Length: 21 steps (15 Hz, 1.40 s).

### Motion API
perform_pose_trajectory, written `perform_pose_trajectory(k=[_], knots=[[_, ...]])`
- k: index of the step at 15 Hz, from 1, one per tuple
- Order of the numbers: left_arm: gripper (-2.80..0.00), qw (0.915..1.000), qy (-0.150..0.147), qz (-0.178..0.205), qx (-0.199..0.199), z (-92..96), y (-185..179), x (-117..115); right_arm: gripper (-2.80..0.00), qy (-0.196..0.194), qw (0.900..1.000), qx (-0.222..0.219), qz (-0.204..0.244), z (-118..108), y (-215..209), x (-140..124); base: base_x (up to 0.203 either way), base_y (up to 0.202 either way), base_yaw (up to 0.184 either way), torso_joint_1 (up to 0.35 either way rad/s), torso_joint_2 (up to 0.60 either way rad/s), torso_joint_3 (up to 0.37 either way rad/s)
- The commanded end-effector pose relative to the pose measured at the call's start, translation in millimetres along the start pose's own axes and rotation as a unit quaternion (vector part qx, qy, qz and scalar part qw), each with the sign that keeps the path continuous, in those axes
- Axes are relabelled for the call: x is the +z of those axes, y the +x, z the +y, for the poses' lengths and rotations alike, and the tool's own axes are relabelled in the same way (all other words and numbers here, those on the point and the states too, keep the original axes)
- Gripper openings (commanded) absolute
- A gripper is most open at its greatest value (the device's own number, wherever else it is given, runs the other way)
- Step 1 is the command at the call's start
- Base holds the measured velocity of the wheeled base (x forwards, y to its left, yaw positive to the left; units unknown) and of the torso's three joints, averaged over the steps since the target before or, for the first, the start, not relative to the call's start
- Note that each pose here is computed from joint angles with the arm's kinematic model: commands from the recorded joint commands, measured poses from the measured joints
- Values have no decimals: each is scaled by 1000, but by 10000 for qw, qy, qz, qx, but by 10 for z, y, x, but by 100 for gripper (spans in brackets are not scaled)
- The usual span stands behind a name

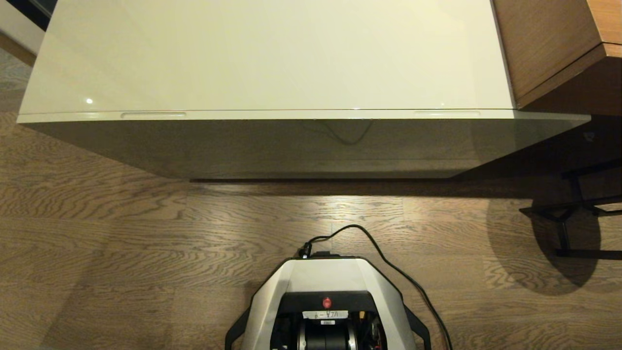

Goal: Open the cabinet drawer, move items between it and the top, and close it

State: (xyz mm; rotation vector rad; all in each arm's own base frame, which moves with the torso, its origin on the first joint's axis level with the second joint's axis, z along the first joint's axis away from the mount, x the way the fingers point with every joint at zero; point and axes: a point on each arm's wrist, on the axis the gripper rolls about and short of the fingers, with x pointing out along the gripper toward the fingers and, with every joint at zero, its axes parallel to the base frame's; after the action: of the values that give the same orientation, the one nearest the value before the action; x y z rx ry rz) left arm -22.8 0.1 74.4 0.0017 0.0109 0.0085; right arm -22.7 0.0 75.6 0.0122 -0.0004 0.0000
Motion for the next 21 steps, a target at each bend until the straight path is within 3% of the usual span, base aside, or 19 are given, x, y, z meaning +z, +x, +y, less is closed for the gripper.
perform_pose_trajectory(k=[1,21], knots=[[-280,10000,-1,7,3,0,1,0,-280,0,10000,8,10,0,2,-4,0,0,0,0,0,0],[-280,10000,-1,7,3,0,1,0,-280,0,10000,0,10,0,2,-4,0,0,0,0,0,0]])
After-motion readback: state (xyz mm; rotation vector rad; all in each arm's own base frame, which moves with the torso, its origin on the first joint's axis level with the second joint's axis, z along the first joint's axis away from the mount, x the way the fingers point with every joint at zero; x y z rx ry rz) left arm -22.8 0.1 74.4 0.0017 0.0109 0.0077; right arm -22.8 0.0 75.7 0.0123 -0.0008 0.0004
